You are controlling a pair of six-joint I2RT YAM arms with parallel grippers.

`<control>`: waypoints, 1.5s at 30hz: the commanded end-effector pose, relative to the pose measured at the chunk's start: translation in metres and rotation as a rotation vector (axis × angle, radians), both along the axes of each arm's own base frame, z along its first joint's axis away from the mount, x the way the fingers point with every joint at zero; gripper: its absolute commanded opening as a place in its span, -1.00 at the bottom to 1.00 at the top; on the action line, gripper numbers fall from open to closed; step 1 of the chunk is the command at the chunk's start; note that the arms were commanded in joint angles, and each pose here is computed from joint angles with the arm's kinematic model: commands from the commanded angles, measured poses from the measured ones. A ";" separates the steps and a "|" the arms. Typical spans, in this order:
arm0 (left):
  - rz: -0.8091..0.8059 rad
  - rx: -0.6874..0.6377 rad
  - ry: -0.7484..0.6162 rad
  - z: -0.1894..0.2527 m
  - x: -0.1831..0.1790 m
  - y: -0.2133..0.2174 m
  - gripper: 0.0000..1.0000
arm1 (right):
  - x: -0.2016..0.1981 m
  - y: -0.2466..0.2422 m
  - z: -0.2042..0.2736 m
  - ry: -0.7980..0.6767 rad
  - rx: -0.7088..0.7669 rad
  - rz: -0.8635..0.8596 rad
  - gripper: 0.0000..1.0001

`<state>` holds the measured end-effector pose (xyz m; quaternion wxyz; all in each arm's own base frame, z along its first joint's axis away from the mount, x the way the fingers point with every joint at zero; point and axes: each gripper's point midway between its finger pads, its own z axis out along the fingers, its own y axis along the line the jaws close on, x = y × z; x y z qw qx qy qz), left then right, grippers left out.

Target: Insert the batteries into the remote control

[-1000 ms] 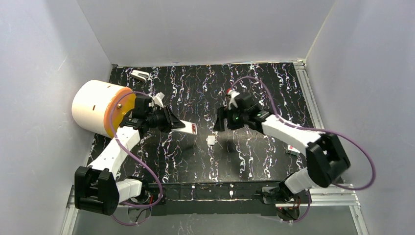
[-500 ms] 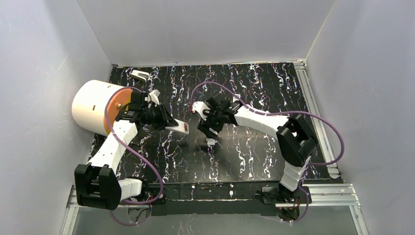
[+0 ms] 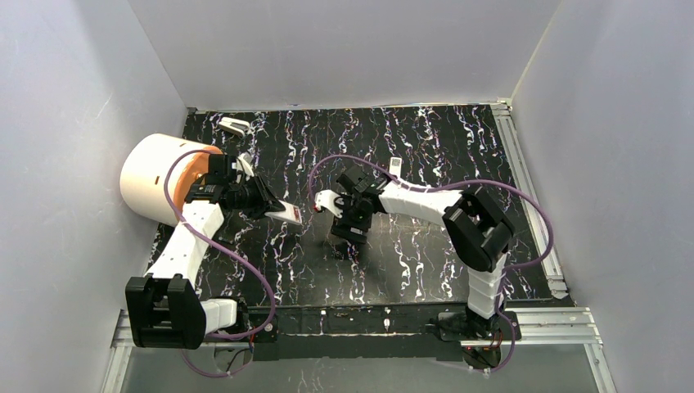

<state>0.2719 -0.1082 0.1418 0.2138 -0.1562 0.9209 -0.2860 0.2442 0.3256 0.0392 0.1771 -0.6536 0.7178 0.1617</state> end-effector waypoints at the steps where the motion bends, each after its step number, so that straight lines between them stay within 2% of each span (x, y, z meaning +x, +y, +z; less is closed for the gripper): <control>1: -0.006 -0.014 -0.024 0.009 -0.002 0.001 -1.00 | 0.011 0.008 -0.004 -0.031 -0.021 0.033 0.62; 13: -0.008 -0.052 -0.019 0.007 -0.002 -0.001 -1.00 | 0.005 -0.008 -0.020 -0.001 -0.113 0.028 0.55; 22: -0.021 -0.075 -0.012 0.005 -0.003 -0.004 -1.00 | 0.007 -0.008 -0.026 0.000 -0.125 0.021 0.17; 27: -0.057 -0.132 -0.006 0.001 -0.007 -0.013 -1.00 | 0.012 0.005 -0.012 -0.058 -0.034 0.013 0.04; 35: -0.109 -0.262 0.008 -0.009 -0.015 -0.034 -1.00 | 0.005 0.017 0.021 -0.068 0.093 0.019 0.01; 45: -0.231 -0.271 -0.045 -0.011 -0.022 -0.068 -1.00 | -0.016 0.032 0.080 -0.044 0.313 0.016 0.01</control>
